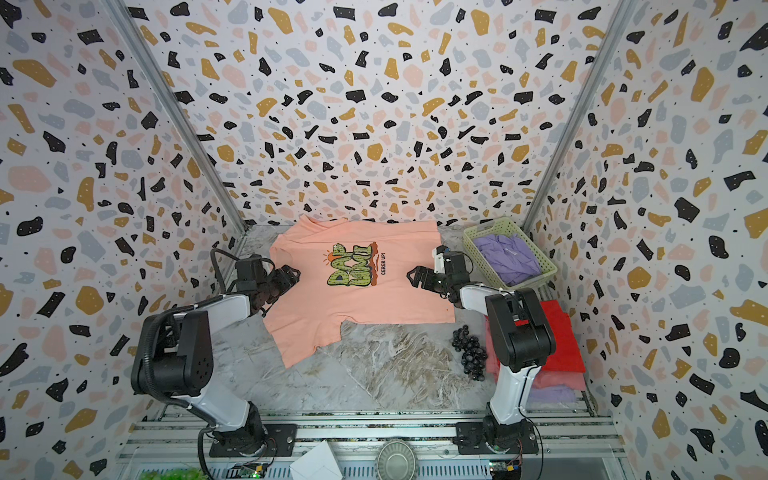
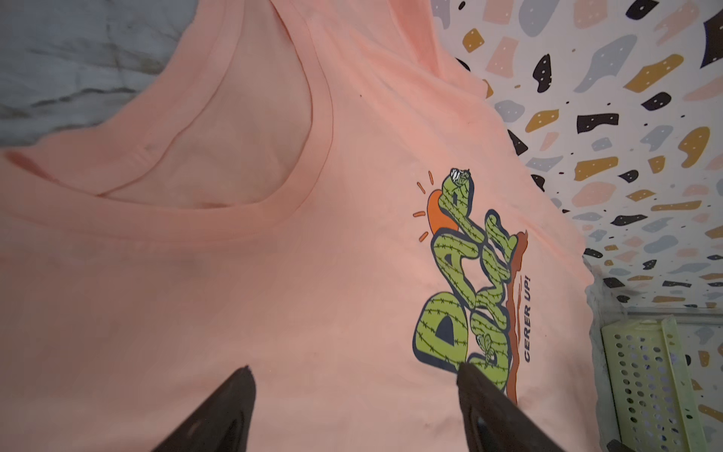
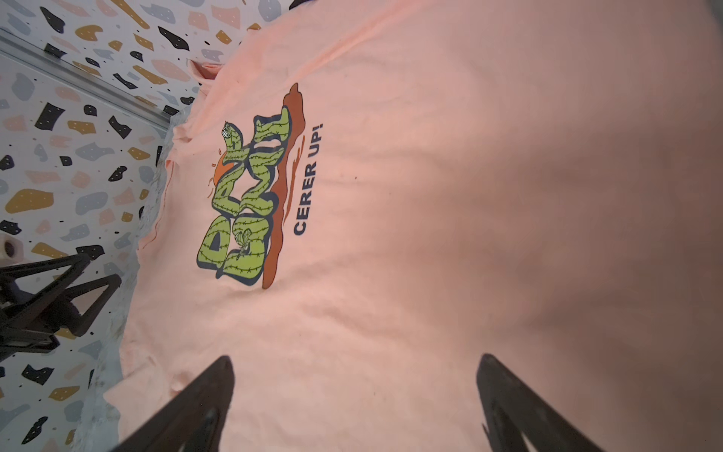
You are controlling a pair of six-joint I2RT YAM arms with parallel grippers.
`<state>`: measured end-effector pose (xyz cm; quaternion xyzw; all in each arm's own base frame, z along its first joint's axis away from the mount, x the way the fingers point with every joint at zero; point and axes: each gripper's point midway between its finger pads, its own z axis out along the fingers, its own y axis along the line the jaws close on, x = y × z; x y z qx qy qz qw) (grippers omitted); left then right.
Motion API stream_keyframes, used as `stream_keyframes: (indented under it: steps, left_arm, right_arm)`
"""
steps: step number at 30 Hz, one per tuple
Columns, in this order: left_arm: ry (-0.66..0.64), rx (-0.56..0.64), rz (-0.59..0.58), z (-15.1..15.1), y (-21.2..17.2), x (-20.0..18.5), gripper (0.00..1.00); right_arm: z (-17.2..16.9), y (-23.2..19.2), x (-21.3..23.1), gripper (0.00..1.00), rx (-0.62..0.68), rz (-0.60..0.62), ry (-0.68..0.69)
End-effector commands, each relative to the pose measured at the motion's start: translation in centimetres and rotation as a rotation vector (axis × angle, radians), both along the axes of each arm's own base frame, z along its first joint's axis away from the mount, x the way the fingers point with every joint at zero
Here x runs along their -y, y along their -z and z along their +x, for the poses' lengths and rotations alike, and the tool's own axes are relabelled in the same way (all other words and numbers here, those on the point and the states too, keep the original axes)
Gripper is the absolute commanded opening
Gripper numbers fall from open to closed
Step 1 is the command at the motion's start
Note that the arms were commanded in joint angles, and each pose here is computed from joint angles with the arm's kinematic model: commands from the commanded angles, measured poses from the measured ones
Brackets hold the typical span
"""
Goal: Fold and stack the t-shirts
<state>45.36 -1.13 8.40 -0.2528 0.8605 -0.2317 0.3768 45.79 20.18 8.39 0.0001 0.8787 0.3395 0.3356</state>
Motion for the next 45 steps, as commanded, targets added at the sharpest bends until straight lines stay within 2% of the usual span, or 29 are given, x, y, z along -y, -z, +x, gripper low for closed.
stream_keyframes:
  steps: [1, 6, 9, 16, 22, 26, 28, 31, 36, 39, 45]
  left_arm:
    - [-0.022, 0.031, -0.030, 1.6, 0.6, -0.1, 0.81]
    - [-0.054, -0.046, -0.027, -0.1, 4.3, -1.0, 0.81]
    - [-0.111, -0.089, -0.034, -2.2, 5.8, -2.5, 0.81]
    - [-0.262, -0.201, 0.050, -9.8, 7.8, -6.5, 0.81]
    - [-0.338, -0.244, 0.106, -15.2, 7.8, -7.4, 0.81]
    - [-0.371, -0.268, 0.123, -17.8, 7.6, -7.4, 0.81]
    - [-0.380, -0.241, 0.107, -18.4, 6.7, -7.2, 0.81]
    - [-0.365, -0.129, 0.072, -17.4, 3.5, -6.6, 0.81]
    - [-0.273, 0.027, 0.082, -13.1, -2.8, -5.8, 0.81]
    - [-0.196, 0.079, 0.060, -10.1, -4.1, -4.9, 0.81]
    - [-0.087, 0.120, 0.023, -2.5, -5.0, -3.2, 0.82]
  right_arm:
    - [0.9, -0.1, -1.2, 0.96, 0.008, 0.015, -0.009]
    - [0.1, 2.7, -1.7, 0.95, -0.043, -0.030, -0.029]
    - [-1.9, 4.6, -1.2, 0.95, -0.099, -0.057, -0.040]
    - [-8.7, 7.8, 0.4, 0.94, -0.228, -0.095, -0.052]
    - [-13.8, 7.3, 0.2, 0.94, -0.258, -0.107, -0.105]
    - [-15.4, 6.6, -0.3, 0.94, -0.272, -0.077, -0.118]
    - [-15.6, 5.8, -0.3, 0.95, -0.254, -0.069, -0.119]
    - [-14.4, 3.2, -0.5, 0.95, -0.171, -0.084, -0.127]
    - [-9.6, -1.9, -0.7, 0.97, 0.013, -0.148, -0.106]
    - [-6.6, -3.3, -1.0, 0.97, 0.072, -0.158, -0.081]
    - [-0.5, -3.6, -1.4, 0.97, 0.114, -0.120, -0.050]
